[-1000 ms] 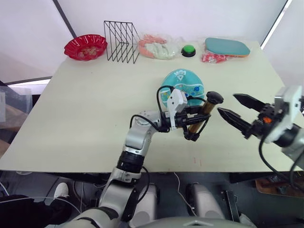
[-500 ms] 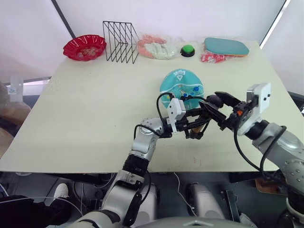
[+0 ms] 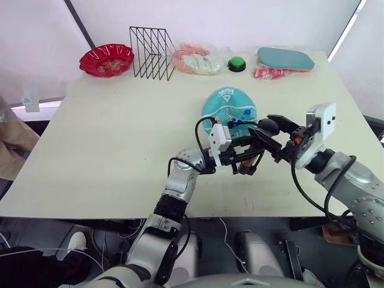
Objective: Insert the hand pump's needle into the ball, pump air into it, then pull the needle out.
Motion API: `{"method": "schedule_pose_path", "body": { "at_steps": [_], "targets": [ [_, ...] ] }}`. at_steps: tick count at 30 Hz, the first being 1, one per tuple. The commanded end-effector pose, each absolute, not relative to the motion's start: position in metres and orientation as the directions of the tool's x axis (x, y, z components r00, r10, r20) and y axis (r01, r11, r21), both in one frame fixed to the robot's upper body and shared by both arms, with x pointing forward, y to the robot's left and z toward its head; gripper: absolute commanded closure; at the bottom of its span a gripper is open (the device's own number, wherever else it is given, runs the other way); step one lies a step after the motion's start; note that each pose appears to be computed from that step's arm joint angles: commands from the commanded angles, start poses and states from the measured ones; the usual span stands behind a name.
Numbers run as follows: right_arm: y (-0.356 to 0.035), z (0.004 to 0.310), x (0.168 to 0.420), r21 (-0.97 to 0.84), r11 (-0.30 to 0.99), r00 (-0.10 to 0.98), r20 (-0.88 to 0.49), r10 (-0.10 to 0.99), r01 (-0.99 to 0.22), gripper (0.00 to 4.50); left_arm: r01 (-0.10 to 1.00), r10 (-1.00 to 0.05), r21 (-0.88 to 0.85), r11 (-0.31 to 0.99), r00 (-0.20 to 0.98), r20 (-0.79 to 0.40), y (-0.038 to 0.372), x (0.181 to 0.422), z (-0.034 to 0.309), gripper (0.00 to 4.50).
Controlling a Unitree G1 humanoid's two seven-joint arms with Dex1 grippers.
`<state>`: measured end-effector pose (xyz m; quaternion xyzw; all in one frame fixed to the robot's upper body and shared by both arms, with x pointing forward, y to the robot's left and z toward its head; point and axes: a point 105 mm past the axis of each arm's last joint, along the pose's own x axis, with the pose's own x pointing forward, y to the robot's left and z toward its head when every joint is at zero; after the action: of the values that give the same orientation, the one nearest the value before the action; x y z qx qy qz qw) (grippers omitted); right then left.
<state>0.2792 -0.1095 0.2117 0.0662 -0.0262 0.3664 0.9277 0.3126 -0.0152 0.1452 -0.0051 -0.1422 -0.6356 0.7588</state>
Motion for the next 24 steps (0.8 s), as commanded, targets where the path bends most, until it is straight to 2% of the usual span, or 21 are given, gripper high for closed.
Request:
{"method": "schedule_pose_path", "body": {
  "at_steps": [1,2,3,5,6,8,9,14,17,20,21,22,24],
  "targets": [
    [-0.108,0.223,0.276,0.082,0.711,0.714,0.141,0.685,-0.698,0.35,0.961,-0.957,0.207,0.183,0.127,0.26,-0.016,0.308,0.155,3.51],
    [-0.106,0.223,0.275,0.079,0.706,0.709,0.14,0.691,-0.704,0.35,0.962,-0.958,0.206,0.182,0.125,0.26,-0.017,0.308,0.154,3.51],
    [-0.106,0.222,0.275,0.076,0.703,0.705,0.139,0.695,-0.707,0.88,0.962,-0.958,0.206,0.18,0.124,0.26,-0.017,0.307,0.154,3.51],
    [-0.104,0.222,0.275,0.078,0.699,0.702,0.141,0.698,-0.711,1.44,0.964,-0.959,0.202,0.175,0.12,0.258,-0.018,0.306,0.153,3.51],
    [-0.103,0.222,0.275,0.082,0.698,0.701,0.142,0.699,-0.712,1.99,0.964,-0.958,0.2,0.176,0.121,0.259,-0.018,0.306,0.153,3.51],
    [-0.103,0.221,0.275,0.079,0.697,0.7,0.133,0.702,-0.713,2.68,0.964,-0.958,0.199,0.177,0.123,0.26,-0.017,0.307,0.153,3.51],
    [-0.102,0.22,0.275,0.076,0.696,0.7,0.129,0.703,-0.714,2.82,0.964,-0.957,0.199,0.178,0.123,0.261,-0.017,0.307,0.153,3.51],
    [-0.103,0.222,0.274,0.056,0.692,0.692,0.125,0.711,-0.72,2.83,0.974,-0.965,0.165,0.152,0.11,0.237,-0.017,0.307,0.151,3.51],
    [-0.104,0.224,0.275,0.04,0.691,0.69,0.123,0.713,-0.722,2.83,0.98,-0.967,0.126,0.153,0.122,0.222,-0.012,0.31,0.152,2.1],
    [-0.105,0.233,0.276,0.008,0.676,0.671,0.129,0.73,-0.737,2.83,0.988,-0.983,0.084,0.13,0.117,0.145,0.001,0.307,0.144,0.53],
    [-0.104,0.236,0.275,-0.001,0.667,0.661,0.13,0.739,-0.745,2.83,0.991,-0.989,0.072,0.117,0.11,0.102,0.006,0.305,0.136,0.18],
    [-0.103,0.238,0.274,-0.009,0.657,0.65,0.131,0.749,-0.754,2.83,0.993,-0.993,0.055,0.105,0.101,0.064,0.008,0.303,0.13,0.0],
    [-0.101,0.242,0.274,-0.023,0.641,0.633,0.132,0.763,-0.767,2.83,0.996,-0.996,0.03,0.087,0.087,-0.01,0.011,0.301,0.117,0.0]
  ]
}}
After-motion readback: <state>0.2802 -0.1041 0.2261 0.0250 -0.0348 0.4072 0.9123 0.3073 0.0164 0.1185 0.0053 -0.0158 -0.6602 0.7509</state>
